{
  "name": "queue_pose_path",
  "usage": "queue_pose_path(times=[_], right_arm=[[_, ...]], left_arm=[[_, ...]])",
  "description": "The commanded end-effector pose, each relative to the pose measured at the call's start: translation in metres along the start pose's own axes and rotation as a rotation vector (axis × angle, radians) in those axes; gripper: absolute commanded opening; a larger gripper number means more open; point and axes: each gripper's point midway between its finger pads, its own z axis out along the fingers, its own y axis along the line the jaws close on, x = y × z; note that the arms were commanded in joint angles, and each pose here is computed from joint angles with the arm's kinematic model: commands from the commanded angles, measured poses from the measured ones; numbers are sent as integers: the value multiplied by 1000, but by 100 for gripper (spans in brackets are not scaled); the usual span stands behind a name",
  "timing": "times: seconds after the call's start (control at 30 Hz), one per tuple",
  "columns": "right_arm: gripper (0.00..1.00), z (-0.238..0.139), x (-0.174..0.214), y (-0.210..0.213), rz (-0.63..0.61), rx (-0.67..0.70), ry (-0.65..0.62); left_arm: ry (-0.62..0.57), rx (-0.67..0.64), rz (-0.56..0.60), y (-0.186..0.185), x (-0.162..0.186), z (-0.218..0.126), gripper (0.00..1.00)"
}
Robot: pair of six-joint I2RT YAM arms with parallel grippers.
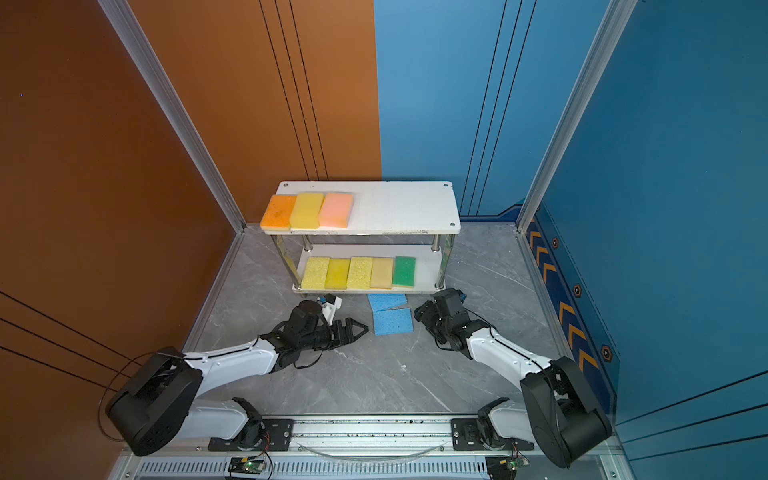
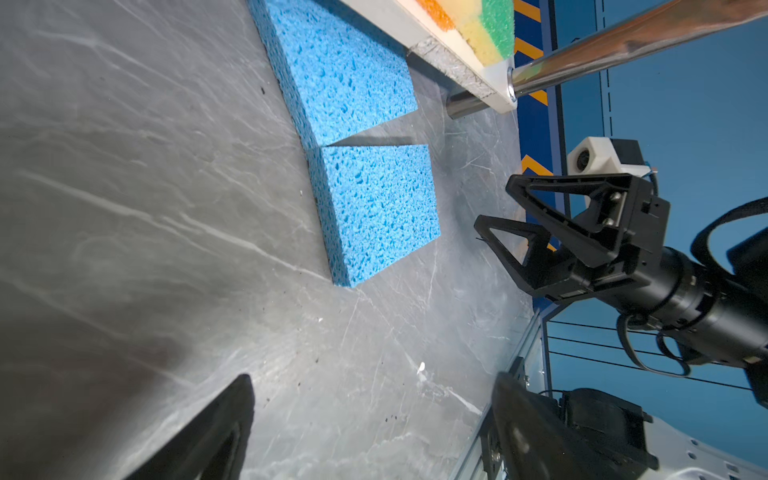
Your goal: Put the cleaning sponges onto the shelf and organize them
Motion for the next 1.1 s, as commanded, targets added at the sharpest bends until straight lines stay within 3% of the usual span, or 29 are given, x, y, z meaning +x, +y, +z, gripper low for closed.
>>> queue_pose_path(times=[0.0,0.43,0.77,1.07], right_arm=[[73,8,11,5,-109,10,93],[72,37,31,4,-146,15,203],[72,42,45,11,-185,8,249],[72,37,72,10,-239,19,296]], left_arm=[[-42,25,75,-10,-15,15,90],[22,53,93,-16,-12,60,89],[68,81,115,-30,10,67,89],[65,95,128,-37,33,48,90]])
